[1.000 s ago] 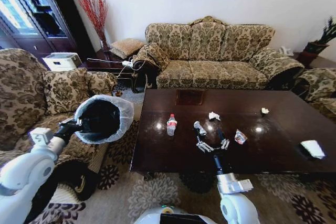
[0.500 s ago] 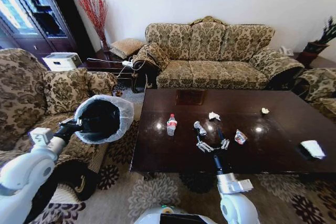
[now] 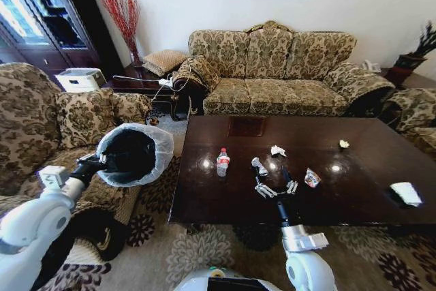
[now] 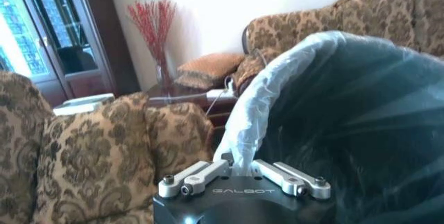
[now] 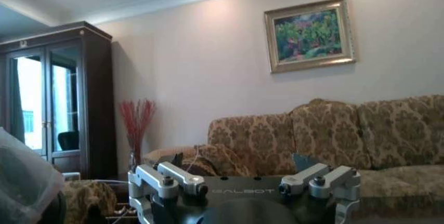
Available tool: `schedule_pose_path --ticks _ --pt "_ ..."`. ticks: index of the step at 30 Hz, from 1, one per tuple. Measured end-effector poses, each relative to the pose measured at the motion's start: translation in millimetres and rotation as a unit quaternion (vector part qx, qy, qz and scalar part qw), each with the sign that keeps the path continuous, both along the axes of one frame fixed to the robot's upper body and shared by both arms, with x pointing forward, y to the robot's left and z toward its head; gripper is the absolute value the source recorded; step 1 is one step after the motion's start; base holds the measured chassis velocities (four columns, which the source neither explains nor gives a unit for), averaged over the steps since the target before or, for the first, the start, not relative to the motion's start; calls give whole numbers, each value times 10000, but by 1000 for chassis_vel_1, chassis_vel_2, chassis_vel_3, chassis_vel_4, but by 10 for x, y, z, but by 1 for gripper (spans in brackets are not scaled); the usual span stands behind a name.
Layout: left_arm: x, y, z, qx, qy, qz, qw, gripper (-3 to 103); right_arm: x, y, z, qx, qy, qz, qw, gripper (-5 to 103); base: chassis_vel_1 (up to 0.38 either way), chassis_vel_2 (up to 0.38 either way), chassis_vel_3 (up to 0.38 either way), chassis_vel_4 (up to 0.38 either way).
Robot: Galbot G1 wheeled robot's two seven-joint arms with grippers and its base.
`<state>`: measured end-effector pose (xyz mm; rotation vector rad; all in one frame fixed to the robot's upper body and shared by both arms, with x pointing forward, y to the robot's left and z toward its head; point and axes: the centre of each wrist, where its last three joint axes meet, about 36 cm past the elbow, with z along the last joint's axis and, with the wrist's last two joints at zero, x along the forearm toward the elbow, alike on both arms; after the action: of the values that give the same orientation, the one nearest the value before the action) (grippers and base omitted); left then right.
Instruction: Move to the front of the table and place the trash on the table into the trash bin.
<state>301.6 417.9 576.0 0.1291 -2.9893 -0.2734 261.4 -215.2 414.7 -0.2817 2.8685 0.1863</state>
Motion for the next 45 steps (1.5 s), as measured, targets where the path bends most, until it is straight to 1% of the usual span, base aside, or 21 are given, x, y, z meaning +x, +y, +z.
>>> schedule_pose_path --ticks 1,2,8,11,15,16,18,19,21,23,24,26,29,32,34,36,38,39,41,43,45 --pt "-82 -149 145 -6 -105 -43 9999 0 16 24 71 30 98 -64 9999 100 0 0 0 0" --pt "-129 -225 221 -5 -167 -66 9998 0 27 43 131 51 181 -119 9998 100 0 0 0 0" --pt "-182 -331 259 -43 -161 -139 9998 0 55 119 386 101 529 -357 9979 100 0 0 0 0" --pt "-174 -347 250 -23 -23 -161 9999 0 59 168 544 104 754 -507 9958 100 0 0 0 0" --pt "-99 -293 209 77 392 -203 9990 0 44 231 780 60 1073 -747 9914 100 0 0 0 0" --pt "-99 -293 209 77 392 -203 9990 0 44 231 780 60 1073 -747 9914 100 0 0 0 0" --pt "-25 -220 156 116 618 -157 9979 0 62 236 802 8 1221 -654 9904 100 0 0 0 0" --pt "50 -148 92 125 802 -94 9967 0 126 217 693 -81 1441 -499 9883 100 0 0 0 0" --pt "161 -44 -24 125 1001 35 9949 0 233 205 447 -112 1779 -407 9832 100 0 0 0 0" --pt "187 -16 -52 125 1039 70 9945 0 260 209 368 -111 1876 -387 9814 100 0 0 0 0" --pt "252 44 -99 134 1065 153 9941 0 348 246 146 -109 2073 -340 9776 100 0 0 0 0" --pt "275 65 -101 141 1051 182 9942 0 398 272 43 -123 2116 -330 9767 100 0 0 0 0" --pt "349 147 -95 171 941 234 9951 0 637 406 -255 -230 2158 -260 9758 100 0 0 0 0" --pt "359 153 -96 163 925 220 9953 0 770 490 -344 -275 2175 -199 9755 100 0 0 0 0" --pt "361 146 -103 146 884 192 9958 0 984 641 -456 -312 2221 -88 9745 100 0 0 0 0" --pt "362 146 -104 145 878 190 9958 0 1009 660 -471 -314 2231 -77 9743 100 0 0 0 0" --pt "367 141 -106 157 848 162 9961 0 1222 876 -606 -259 2362 5 9714 100 0 0 0 0" --pt "367 141 -106 157 848 162 9961 0 1222 876 -606 -259 2362 5 9714 100 0 0 0 0" --pt "370 141 -110 169 848 149 9961 0 1338 1038 -706 -234 2423 60 9699 100 0 0 0 0" --pt "369 141 -111 171 848 146 9961 0 1369 1088 -738 -227 2441 81 9694 100 0 0 0 0" --pt "353 119 -111 173 829 102 9964 0 1464 1266 -823 -246 2482 13 9684 100 0 0 0 0"
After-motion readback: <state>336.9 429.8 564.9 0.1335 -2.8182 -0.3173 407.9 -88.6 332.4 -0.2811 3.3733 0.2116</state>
